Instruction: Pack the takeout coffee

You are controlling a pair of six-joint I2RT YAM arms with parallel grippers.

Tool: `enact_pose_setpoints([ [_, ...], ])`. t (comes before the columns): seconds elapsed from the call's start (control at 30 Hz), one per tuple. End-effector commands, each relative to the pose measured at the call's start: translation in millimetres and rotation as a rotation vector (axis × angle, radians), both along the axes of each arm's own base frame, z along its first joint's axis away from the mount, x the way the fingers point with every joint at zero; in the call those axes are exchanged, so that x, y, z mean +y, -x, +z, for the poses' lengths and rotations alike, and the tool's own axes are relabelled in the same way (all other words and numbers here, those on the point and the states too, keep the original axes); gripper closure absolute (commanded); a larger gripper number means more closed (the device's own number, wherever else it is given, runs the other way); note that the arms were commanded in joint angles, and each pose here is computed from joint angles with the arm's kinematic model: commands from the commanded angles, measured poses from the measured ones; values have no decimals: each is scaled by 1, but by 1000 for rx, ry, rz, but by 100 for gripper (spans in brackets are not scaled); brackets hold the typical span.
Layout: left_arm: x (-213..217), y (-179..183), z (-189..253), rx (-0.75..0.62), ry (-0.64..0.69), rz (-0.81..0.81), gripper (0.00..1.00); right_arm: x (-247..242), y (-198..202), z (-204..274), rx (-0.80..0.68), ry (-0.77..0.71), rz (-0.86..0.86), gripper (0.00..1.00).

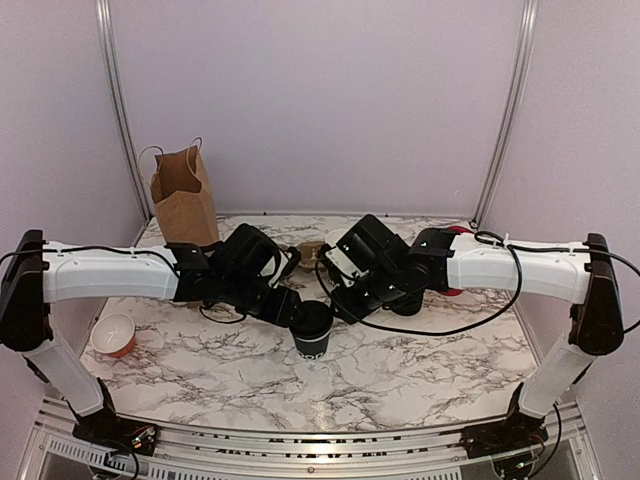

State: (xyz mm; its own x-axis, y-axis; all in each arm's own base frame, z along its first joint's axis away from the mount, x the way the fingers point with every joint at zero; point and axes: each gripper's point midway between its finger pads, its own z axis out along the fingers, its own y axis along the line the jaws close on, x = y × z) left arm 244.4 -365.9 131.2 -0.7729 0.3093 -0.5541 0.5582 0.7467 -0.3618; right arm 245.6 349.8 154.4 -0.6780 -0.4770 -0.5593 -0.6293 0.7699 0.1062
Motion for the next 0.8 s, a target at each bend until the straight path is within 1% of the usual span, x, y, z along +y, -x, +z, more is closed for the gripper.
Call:
enact_pose_setpoints([
  [0.0,-1,0,-2,-5,-34,-8,50,5,-8,13,-23,-35,-15,71],
  [0.13,-2,-1,1,-9,-31,-11,50,6,-10,18,-35,-42,-15,71],
  [0.27,-3,-1,1,-8,-33,-14,50,6,-9,11,-23,-34,-17,71],
  [0.43,-5,1,-1,-5,-37,-18,50,7,2,-22,42,-30,1,71],
  [0.57,-7,1,-2,-2,-42,-22,51,0,12,-57,112,13,-2,71],
  [0.63,-7,1,-2,-2,-42,-21,51,-6,13,-62,117,33,-20,71],
  [0.77,-8,0,-3,-3,-48,-21,51,-9,8,-54,86,41,-35,71],
])
